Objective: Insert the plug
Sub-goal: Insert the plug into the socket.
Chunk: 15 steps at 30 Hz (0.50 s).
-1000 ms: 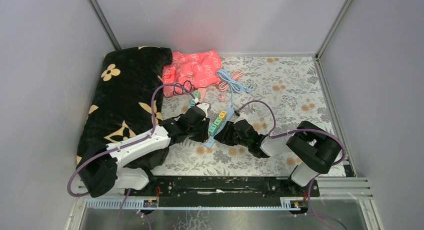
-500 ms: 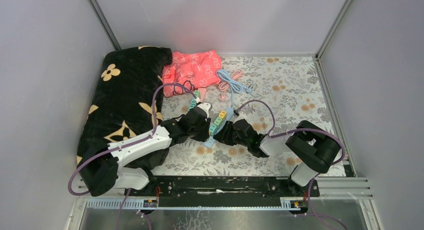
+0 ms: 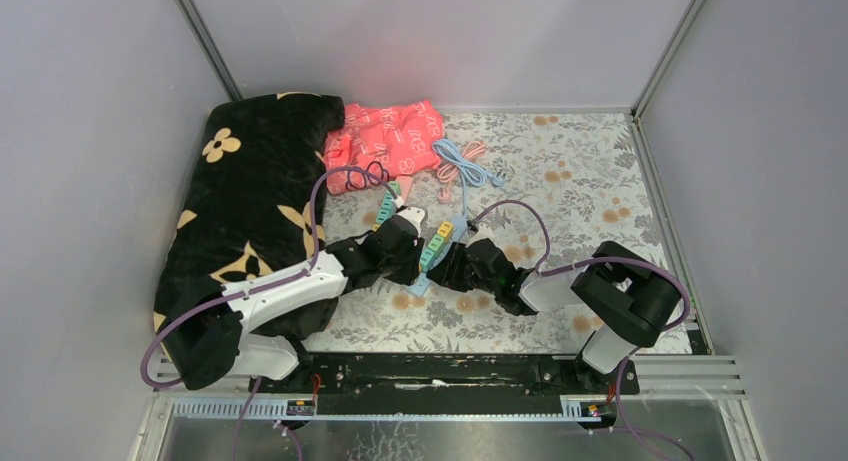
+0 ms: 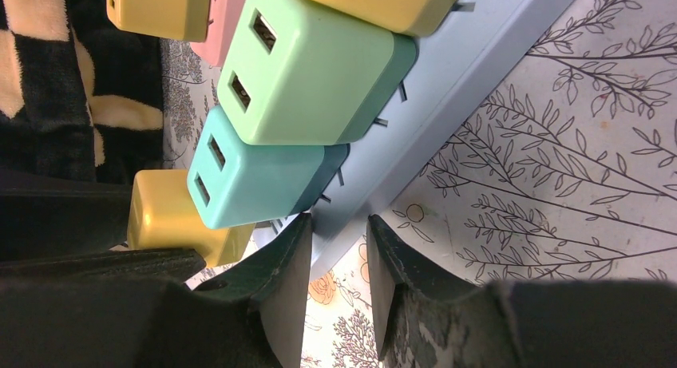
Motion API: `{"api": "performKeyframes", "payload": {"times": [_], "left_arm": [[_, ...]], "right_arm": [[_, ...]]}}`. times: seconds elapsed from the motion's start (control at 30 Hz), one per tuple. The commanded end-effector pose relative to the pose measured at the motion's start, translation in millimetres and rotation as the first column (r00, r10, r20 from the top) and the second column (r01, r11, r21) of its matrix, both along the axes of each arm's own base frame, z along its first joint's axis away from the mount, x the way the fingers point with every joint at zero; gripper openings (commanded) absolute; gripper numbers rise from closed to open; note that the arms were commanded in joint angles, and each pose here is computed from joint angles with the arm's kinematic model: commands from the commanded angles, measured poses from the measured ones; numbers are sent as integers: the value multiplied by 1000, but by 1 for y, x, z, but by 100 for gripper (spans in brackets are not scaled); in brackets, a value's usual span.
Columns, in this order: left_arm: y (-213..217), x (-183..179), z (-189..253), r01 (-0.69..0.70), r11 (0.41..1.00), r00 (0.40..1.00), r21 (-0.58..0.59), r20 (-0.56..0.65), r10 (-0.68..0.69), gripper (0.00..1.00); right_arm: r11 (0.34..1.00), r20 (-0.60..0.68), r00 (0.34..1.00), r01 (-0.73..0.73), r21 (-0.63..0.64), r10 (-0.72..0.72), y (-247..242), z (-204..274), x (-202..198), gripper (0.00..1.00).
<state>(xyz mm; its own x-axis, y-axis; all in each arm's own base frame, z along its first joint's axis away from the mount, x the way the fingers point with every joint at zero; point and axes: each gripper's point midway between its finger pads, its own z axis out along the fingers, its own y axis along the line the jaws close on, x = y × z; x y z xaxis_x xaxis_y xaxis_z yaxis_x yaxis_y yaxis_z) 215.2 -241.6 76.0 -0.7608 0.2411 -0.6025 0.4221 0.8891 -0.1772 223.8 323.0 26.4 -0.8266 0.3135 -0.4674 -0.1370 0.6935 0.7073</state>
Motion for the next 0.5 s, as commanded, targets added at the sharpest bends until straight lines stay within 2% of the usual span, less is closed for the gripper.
{"api": "performKeyframes", "payload": {"times": [0.0,0.47], "left_arm": [[-5,5,-9,5,1000,1000,12,20,-6,0],[-12,-4,-13,18,1000,1000,9,-9,-18,0]], "right_arm": [[998,-14,1000,-24,-62,24,-2,-14,-6,37],[998,-12,1000,-29,-57,29,0,-13,-6,37]]}}
